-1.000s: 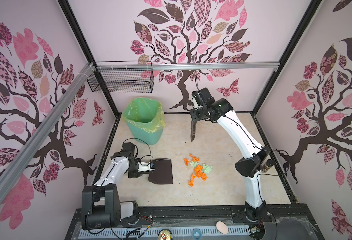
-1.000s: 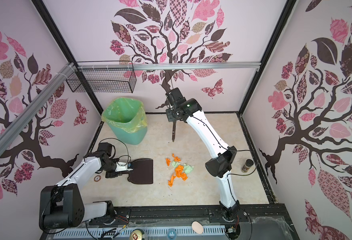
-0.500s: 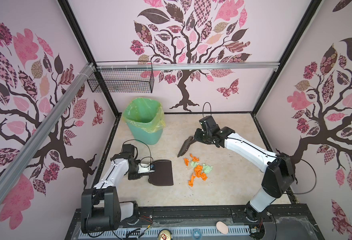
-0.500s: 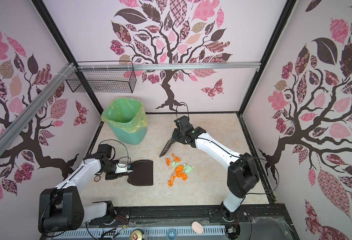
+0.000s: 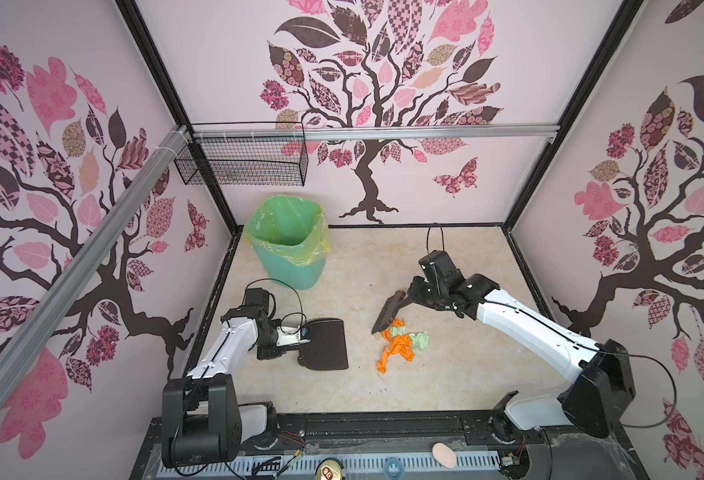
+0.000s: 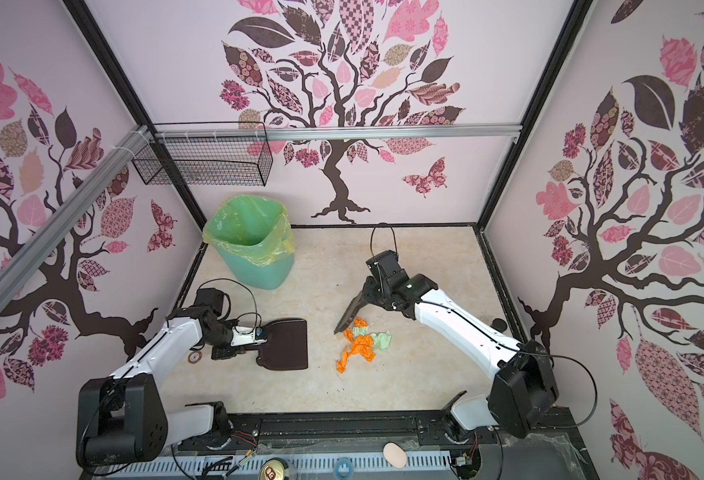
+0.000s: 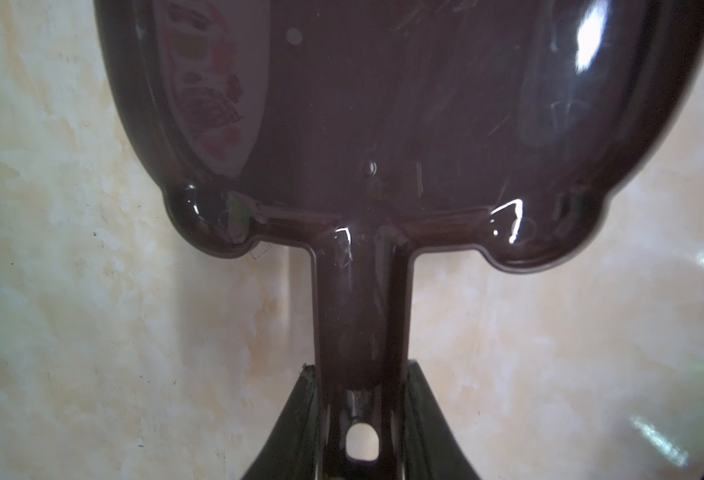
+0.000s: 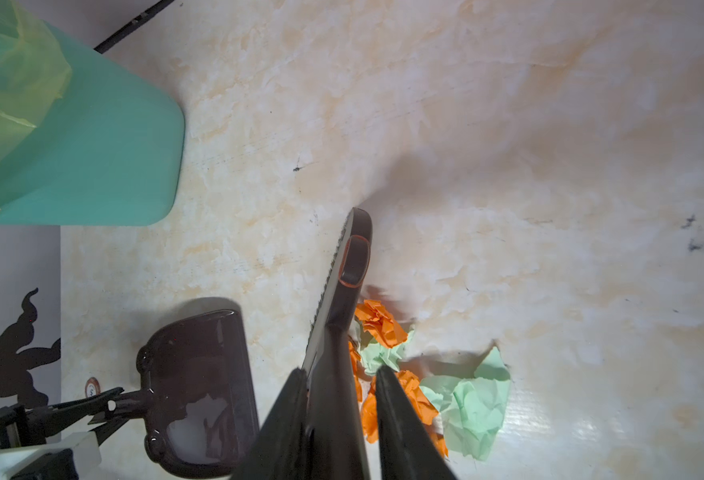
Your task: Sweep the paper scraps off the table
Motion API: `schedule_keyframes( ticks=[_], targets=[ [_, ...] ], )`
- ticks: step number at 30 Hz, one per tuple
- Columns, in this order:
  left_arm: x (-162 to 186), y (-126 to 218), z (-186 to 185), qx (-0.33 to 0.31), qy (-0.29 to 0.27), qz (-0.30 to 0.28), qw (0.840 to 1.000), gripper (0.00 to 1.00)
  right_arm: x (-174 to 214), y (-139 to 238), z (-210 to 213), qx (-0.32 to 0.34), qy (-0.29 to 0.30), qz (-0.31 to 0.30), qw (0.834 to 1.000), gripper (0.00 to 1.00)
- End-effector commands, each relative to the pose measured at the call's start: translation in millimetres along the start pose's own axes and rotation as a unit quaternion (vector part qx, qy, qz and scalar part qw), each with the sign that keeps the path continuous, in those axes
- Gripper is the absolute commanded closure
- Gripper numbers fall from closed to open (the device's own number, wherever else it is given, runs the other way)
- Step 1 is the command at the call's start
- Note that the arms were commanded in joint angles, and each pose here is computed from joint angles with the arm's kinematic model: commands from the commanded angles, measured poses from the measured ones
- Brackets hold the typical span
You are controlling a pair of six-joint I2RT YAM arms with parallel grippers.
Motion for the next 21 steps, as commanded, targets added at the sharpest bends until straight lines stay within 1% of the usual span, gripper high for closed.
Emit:
schedule_keyframes(
  ticks=[1,4,6,9,10,12,14,16,17,19,20,21],
  targets=[
    [-7,1,-2,0.003,0.002,-0.011,1.000,0.79,2,24,-3,0.003,0.017,-0.005,1.000,1.00],
    [-12,3,-2,0.001,-0.003,-0.011,1.000,0.79,3,37,0,0.005,0.031,-0.004,0.999,1.00],
    [-15,3,-2,0.000,-0.007,-0.010,1.000,0.79,-3,51,10,-0.011,0.046,-0.016,0.999,1.00],
    [-20,5,0,0.000,-0.011,-0.009,1.000,0.79,-26,80,30,-0.047,0.069,-0.058,0.995,1.00],
    [-21,6,1,0.001,-0.012,-0.007,1.000,0.80,-37,94,34,-0.048,0.078,-0.078,0.993,1.00],
    [-24,7,2,0.004,-0.015,-0.005,1.000,0.80,-59,118,36,-0.025,0.100,-0.110,0.989,1.00],
    [-27,10,1,0.003,-0.017,-0.003,1.000,0.80,-82,144,34,0.012,0.118,-0.140,0.983,1.00],
    [-29,10,-1,0.002,-0.023,0.003,1.000,0.80,-100,163,23,0.084,0.145,-0.142,0.976,1.00],
    [-30,9,-4,0.002,-0.026,0.007,1.000,0.80,-102,164,16,0.125,0.164,-0.124,0.971,1.00],
    [-34,8,-7,0.000,-0.035,0.015,0.999,0.81,-102,162,-5,0.222,0.203,-0.068,0.951,1.00],
    [-36,8,-9,0.000,-0.038,0.017,0.999,0.81,-102,156,-11,0.254,0.223,-0.048,0.940,1.00],
    [-39,8,-10,-0.001,-0.040,0.020,0.999,0.81,-94,146,-14,0.259,0.241,-0.025,0.935,1.00]
  ],
)
Point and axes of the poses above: each gripper's point midway between its finger pads, its own y axis back along the fingers, its own z axis along the line the jaws close on, x = y × z, the point moved 2 cm from there along y, back along the fingers, and after that the axes turned 7 degrees about y, right-handed, at the moved point
